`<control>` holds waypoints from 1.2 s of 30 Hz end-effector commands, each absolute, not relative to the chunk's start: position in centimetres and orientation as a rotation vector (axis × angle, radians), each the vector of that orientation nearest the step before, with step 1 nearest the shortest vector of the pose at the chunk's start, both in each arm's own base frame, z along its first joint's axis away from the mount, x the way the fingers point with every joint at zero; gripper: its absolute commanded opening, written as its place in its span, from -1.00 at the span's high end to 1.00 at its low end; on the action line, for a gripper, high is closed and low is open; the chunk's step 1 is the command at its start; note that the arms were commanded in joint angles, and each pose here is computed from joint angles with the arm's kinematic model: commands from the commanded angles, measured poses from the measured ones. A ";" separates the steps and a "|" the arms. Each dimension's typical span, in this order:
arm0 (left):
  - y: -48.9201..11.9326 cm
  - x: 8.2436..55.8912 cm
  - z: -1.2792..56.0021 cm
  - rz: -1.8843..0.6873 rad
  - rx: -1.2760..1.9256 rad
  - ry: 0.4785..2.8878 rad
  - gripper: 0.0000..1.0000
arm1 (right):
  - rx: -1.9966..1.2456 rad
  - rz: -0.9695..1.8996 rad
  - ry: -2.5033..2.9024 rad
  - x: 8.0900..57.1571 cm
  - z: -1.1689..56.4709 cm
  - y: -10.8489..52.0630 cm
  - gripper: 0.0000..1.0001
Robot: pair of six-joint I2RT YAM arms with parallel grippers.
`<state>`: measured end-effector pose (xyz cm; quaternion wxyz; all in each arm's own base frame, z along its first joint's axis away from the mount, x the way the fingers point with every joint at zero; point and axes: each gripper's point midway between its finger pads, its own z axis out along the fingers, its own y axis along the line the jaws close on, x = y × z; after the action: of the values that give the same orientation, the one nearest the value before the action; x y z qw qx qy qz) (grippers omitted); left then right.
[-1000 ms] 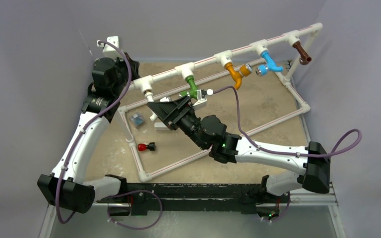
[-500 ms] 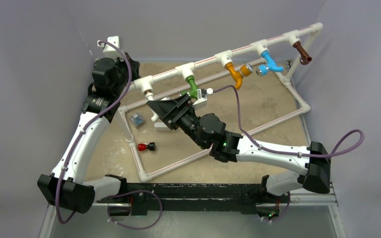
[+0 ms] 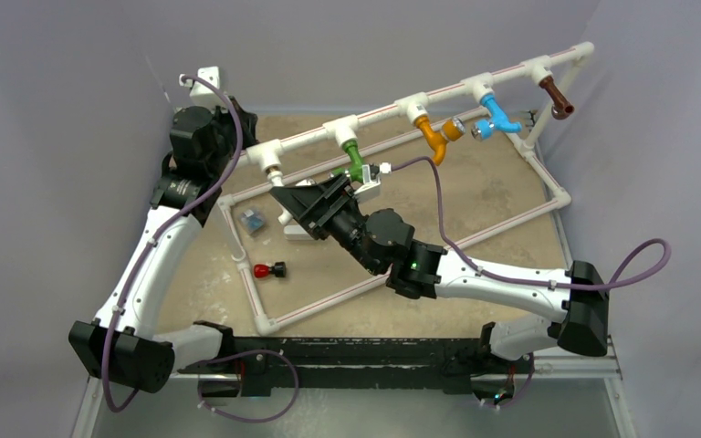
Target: Install the water faucets
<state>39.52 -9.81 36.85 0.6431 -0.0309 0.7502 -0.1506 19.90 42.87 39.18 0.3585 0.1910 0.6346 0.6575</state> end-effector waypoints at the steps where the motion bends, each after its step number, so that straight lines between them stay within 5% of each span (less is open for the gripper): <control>1: -11.6 36.7 30.7 -0.395 0.010 1.943 1.00 | 0.618 1.580 1.701 23.0 36.0 41.9 -0.51; 14: -11.3 36.7 30.7 -0.378 0.004 1.942 1.00 | 0.432 1.484 1.731 21.7 36.4 40.4 -0.61; 36: -11.1 36.7 30.8 -0.365 0.002 1.938 1.00 | -0.480 1.170 1.684 15.6 42.0 36.0 -0.80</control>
<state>38.71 -10.02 36.53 0.6340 -0.0264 0.7578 -0.1521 17.03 38.20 36.41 0.4490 -0.0964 0.7353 0.4984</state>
